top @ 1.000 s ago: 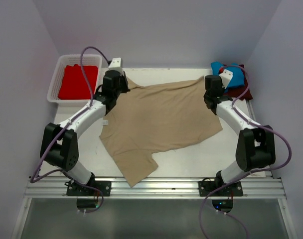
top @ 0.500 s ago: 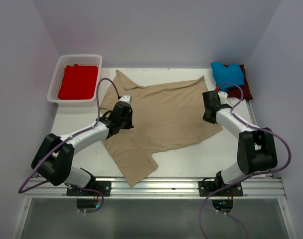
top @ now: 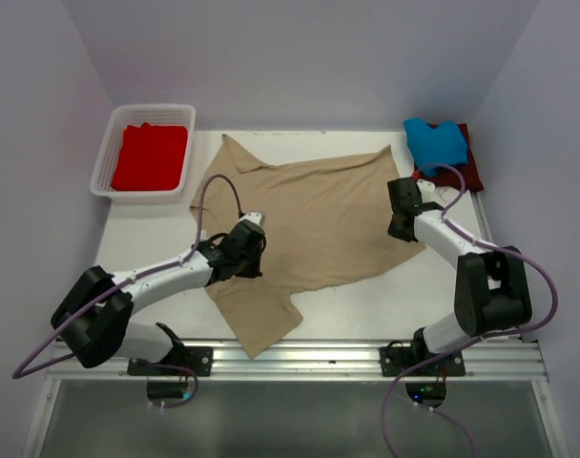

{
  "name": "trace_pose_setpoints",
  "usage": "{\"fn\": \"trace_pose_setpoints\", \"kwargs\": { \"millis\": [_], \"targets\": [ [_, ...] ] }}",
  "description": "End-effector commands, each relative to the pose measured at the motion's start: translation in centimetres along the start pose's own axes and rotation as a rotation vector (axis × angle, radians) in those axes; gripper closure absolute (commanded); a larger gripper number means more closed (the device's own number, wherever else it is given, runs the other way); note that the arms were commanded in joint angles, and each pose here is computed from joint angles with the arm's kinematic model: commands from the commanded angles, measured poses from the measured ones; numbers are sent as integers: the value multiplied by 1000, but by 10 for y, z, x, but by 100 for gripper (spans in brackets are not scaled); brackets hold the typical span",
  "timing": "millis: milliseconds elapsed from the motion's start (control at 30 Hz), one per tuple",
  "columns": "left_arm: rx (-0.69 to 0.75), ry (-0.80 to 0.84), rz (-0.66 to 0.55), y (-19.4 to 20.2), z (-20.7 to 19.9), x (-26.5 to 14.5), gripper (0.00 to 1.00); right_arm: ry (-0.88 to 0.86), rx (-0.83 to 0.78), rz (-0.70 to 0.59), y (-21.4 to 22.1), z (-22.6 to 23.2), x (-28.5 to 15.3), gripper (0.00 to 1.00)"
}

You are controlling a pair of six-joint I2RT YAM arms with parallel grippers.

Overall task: Fold and stack the t-shirts
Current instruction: Grap the side of the flattened tshirt closest away from the robot with both arms

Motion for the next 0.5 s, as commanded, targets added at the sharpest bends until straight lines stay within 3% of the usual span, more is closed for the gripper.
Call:
{"fn": "trace_pose_setpoints", "kwargs": {
  "millis": [0,233,467],
  "targets": [
    [8,29,84,30,-22,-26,95,9,38,-48,-9,-6,-13,100],
    [74,20,337,125,-51,-73,72,27,49,-53,-12,-8,-14,95],
    [162,-81,378,165,-38,-110,51,9,57,-51,-11,-4,-12,87]
  ]
}}
Point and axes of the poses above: each gripper's point midway between its finger pads, its own x axis out along the fingers, its own z axis along the line the jaws close on, y = z × x, the point moved 2 cm from there along -x, back along the fingers, and after that the axes turned 5 degrees about x, right-handed, at the moved point
